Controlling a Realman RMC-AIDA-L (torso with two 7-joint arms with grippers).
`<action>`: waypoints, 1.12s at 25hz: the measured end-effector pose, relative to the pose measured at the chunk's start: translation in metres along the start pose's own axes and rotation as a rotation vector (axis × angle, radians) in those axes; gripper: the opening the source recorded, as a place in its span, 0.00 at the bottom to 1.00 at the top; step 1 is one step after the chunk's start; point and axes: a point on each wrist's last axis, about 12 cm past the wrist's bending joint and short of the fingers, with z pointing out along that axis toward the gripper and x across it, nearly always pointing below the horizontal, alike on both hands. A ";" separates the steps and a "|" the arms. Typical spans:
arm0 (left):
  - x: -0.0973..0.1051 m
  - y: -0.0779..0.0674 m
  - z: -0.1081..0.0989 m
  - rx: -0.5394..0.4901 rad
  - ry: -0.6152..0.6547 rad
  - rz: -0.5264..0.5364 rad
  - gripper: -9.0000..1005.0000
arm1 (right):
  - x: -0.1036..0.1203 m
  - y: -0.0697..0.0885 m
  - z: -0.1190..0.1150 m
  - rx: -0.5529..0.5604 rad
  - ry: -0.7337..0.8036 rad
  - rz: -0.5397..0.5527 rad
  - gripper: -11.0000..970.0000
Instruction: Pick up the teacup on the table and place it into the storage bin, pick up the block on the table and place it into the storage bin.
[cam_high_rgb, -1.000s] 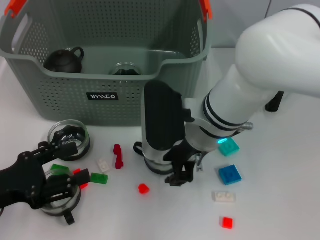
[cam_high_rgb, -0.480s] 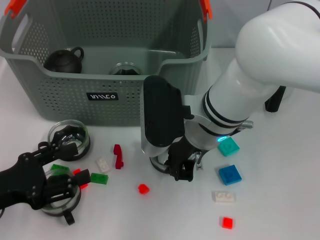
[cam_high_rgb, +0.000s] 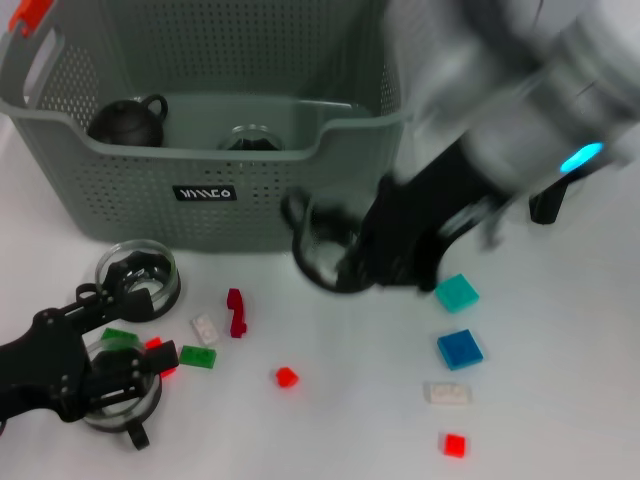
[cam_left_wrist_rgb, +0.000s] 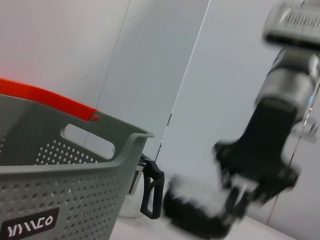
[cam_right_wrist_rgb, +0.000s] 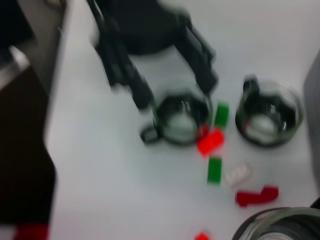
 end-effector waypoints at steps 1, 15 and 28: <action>0.000 0.000 0.000 -0.002 0.000 -0.001 0.81 | 0.003 -0.001 -0.016 -0.014 -0.051 0.027 0.07; -0.006 0.003 0.003 0.003 -0.019 -0.009 0.81 | -0.031 -0.040 -0.077 0.294 -0.523 0.239 0.07; -0.001 0.003 0.004 -0.024 -0.018 -0.027 0.80 | -0.086 -0.112 0.008 0.495 -0.276 0.350 0.07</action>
